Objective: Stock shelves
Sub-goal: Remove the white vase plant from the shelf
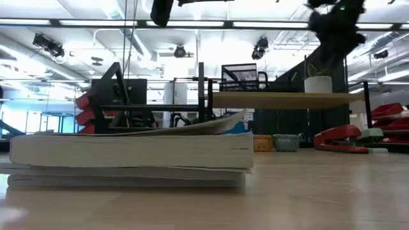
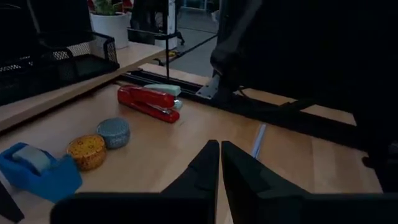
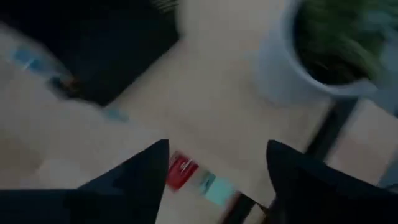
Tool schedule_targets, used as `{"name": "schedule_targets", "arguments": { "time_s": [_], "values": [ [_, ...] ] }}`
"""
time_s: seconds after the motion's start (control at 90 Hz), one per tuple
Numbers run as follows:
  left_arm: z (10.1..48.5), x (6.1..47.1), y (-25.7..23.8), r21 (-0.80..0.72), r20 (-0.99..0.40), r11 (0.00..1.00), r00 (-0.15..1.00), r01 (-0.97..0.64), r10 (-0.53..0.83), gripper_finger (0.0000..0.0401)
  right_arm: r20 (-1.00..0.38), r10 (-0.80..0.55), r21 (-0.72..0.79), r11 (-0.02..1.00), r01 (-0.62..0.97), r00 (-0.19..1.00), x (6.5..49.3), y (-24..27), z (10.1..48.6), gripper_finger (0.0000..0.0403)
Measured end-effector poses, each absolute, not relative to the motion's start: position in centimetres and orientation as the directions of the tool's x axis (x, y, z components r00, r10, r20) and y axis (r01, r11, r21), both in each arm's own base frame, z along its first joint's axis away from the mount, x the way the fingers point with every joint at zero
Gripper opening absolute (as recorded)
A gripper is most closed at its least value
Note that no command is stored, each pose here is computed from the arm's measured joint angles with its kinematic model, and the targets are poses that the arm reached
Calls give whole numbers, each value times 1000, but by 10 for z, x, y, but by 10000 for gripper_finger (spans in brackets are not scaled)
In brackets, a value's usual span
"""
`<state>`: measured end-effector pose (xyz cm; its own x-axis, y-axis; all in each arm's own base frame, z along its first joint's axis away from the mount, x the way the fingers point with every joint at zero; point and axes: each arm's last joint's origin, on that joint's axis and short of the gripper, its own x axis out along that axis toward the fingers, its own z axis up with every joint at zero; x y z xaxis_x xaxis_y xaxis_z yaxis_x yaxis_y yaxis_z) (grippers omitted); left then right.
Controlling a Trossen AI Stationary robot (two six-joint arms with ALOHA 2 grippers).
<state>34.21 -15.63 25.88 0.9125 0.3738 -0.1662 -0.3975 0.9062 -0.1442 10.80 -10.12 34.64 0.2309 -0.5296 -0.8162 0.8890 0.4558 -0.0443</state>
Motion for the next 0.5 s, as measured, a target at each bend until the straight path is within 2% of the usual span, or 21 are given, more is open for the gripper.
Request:
{"name": "schedule_targets", "arguments": {
  "time_s": [0.122,0.267,0.4,0.5],
  "values": [
    [259,342,-156,-143,-166,906,912,-398,375,0,-651,-693,98,328,940,310,97,-84,325,239],
    [259,342,-156,-143,-166,906,912,-399,376,0,-475,-767,290,326,900,431,97,-81,294,237],
    [259,342,-156,-144,-166,905,912,-399,375,0,-504,-761,180,370,911,409,100,-83,271,259],
    [259,342,-156,-144,-166,906,912,-399,375,0,-526,-752,95,413,906,398,103,-85,269,288]
  ]
}}
